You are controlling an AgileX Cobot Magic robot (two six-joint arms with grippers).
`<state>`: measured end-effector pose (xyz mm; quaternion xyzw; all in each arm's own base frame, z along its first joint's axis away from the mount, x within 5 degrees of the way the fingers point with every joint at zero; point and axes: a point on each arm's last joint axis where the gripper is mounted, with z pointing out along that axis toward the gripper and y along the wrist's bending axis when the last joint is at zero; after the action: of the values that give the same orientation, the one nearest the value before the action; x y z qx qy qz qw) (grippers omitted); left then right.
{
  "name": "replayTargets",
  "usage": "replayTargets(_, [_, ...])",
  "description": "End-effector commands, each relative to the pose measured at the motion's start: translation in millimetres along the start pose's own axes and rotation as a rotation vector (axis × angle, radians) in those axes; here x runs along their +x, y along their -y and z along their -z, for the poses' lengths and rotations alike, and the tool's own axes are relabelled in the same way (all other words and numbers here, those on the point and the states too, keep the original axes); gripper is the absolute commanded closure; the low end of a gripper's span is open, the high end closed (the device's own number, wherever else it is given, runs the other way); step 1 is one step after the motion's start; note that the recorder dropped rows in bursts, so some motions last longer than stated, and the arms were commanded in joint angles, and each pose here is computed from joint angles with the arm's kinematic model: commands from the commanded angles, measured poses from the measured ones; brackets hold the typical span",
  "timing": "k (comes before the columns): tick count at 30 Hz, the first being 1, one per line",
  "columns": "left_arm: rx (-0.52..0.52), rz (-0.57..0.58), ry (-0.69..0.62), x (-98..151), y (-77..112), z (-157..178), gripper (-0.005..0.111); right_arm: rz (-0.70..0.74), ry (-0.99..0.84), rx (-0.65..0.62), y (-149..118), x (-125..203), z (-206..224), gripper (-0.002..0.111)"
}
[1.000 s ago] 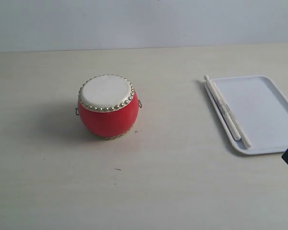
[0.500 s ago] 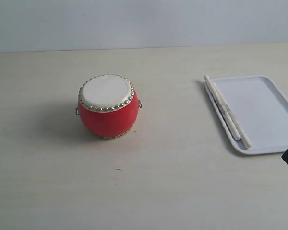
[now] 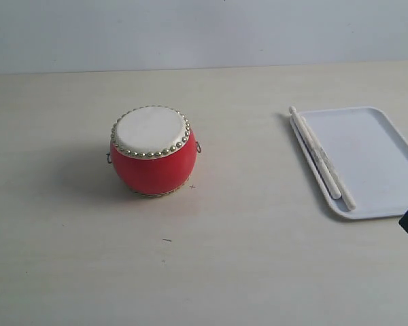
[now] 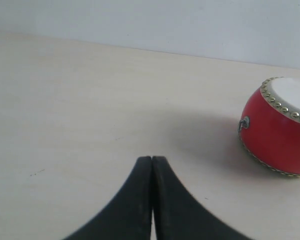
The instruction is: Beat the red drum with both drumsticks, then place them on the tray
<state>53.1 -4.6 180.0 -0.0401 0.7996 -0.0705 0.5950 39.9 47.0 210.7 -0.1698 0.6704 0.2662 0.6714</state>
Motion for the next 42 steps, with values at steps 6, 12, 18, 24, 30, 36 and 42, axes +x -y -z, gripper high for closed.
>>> replayTargets(6, [0.0, -0.003, 0.004, 0, 0.0, 0, 0.107, -0.022, 0.078, 0.031, 0, -18, 2, 0.108])
replayTargets(12, [0.0, -0.003, 0.004, 0, 0.0, 0, 0.107, -0.074, -0.008, 0.263, 12, -42, 13, 0.108])
replayTargets(18, [0.0, -0.003, 0.004, 0, 0.0, 0, 0.107, 0.006, 0.021, 0.442, 35, -17, 11, 0.108])
replayTargets(24, [0.0, -0.003, 0.004, 0, 0.0, 0, 0.107, 0.051, -0.151, 0.469, 41, 14, 11, 0.108])
replayTargets(30, [0.0, -0.003, 0.004, 0, 0.0, 0, 0.107, 0.09, -0.205, 0.469, 42, 17, 12, 0.108])
replayTargets(36, [0.0, -0.003, 0.004, 0, 0.0, 0, 0.107, 0.086, -0.224, 0.471, 42, 19, 12, 0.108])
replayTargets(42, [0.0, -0.003, 0.004, 0, 0.0, 0, 0.107, 0.092, -0.227, 0.471, 42, 19, 12, 0.108])
